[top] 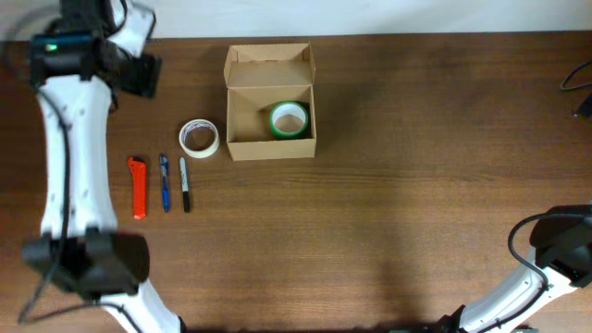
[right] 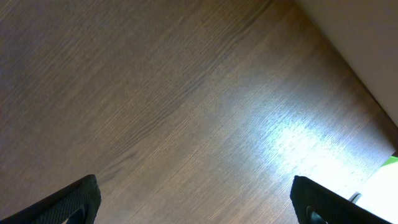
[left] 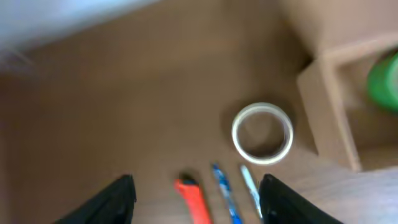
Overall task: Pack container
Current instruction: 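Move the left gripper to the white masking tape and grasp it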
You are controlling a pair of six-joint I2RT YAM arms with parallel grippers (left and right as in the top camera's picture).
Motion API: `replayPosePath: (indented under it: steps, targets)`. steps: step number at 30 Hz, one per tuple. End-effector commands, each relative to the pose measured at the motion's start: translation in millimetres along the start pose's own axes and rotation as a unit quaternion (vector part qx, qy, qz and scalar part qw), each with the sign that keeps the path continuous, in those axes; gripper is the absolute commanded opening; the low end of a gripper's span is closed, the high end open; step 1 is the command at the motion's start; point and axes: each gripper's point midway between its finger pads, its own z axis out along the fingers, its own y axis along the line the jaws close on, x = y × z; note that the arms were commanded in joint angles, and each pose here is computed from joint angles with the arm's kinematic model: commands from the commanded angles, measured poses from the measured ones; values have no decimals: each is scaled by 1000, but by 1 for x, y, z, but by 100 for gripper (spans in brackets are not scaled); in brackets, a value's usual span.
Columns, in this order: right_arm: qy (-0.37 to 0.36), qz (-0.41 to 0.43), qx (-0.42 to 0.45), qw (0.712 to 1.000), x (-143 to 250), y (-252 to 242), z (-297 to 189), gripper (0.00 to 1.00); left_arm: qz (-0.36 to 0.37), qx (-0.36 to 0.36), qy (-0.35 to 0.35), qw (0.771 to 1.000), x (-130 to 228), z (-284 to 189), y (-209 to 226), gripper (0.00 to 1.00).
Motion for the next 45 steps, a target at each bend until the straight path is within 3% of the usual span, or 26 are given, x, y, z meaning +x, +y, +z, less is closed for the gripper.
replayPosePath:
  steps: [1,18,39,42,45]
  targets:
    - [-7,0,5,1000,-1,-2,-4,99,-50,48,59,996,27,54,-11,63]
    - [-7,0,5,1000,-1,-2,-4,99,-87,113,169,975,74,165,-40,49]
    - [-7,0,5,1000,-1,-2,-4,99,-87,137,219,962,103,209,-60,40]
    - [-7,0,5,1000,-1,-2,-4,99,-85,136,214,963,100,211,-61,30]
    - [-7,0,5,1000,-1,-2,-4,99,-85,136,214,964,100,211,-61,5]
